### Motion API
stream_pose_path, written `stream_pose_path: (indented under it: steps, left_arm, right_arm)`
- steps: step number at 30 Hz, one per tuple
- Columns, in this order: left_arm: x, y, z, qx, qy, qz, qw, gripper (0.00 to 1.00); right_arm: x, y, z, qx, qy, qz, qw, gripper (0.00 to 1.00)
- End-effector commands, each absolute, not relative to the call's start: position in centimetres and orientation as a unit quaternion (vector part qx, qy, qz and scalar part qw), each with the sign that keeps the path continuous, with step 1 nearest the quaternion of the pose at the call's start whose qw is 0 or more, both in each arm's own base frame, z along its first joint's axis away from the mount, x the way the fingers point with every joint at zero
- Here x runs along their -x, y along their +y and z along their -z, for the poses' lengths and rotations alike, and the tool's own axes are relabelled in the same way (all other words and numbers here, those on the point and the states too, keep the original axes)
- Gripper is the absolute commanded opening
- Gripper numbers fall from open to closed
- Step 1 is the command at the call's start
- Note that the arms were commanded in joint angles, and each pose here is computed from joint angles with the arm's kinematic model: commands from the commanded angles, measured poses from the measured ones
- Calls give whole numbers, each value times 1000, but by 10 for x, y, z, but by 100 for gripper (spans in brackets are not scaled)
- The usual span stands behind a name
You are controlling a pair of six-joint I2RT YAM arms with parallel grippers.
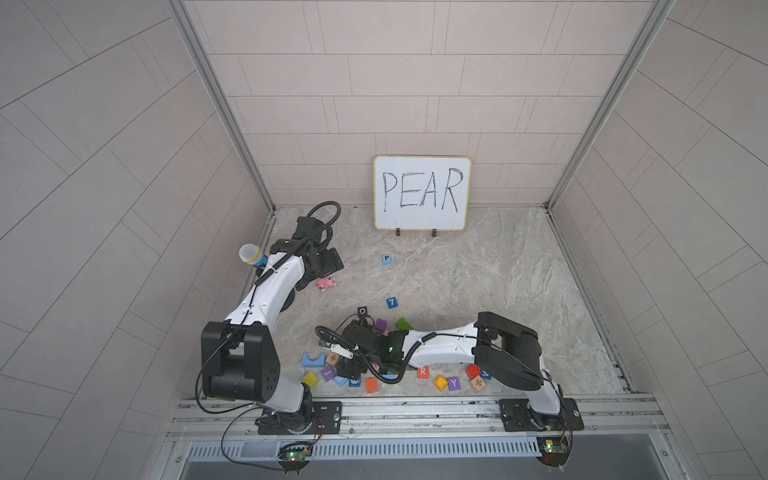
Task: Spell the uppercase word “pear” with letter blocks
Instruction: Adjust the letter block at the center of the board.
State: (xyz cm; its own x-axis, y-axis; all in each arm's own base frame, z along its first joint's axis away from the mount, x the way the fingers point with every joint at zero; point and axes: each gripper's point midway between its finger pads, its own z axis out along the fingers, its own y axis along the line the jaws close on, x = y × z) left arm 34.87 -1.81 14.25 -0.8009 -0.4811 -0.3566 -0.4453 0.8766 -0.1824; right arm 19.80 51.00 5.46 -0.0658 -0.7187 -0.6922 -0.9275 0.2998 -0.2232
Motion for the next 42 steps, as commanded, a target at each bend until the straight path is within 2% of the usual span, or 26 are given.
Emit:
stream_pose_path:
  steps: [1, 23, 31, 42]
  left_arm:
    - [-344, -15, -145, 244, 947, 44, 204, 100]
    - [-341, -12, -147, 245, 945, 39, 214, 100]
    - [-336, -14, -162, 238, 941, 52, 234, 100]
    - [-306, -4, -167, 258, 930, 50, 256, 99]
  right_arm:
    - [-208, 507, -44, 577, 720, -120, 366, 100]
    - [-245, 517, -43, 558, 732, -112, 374, 100]
    - [-238, 515, -109, 517, 735, -163, 407, 99]
    - [-230, 482, -124, 365, 842, -202, 341, 84]
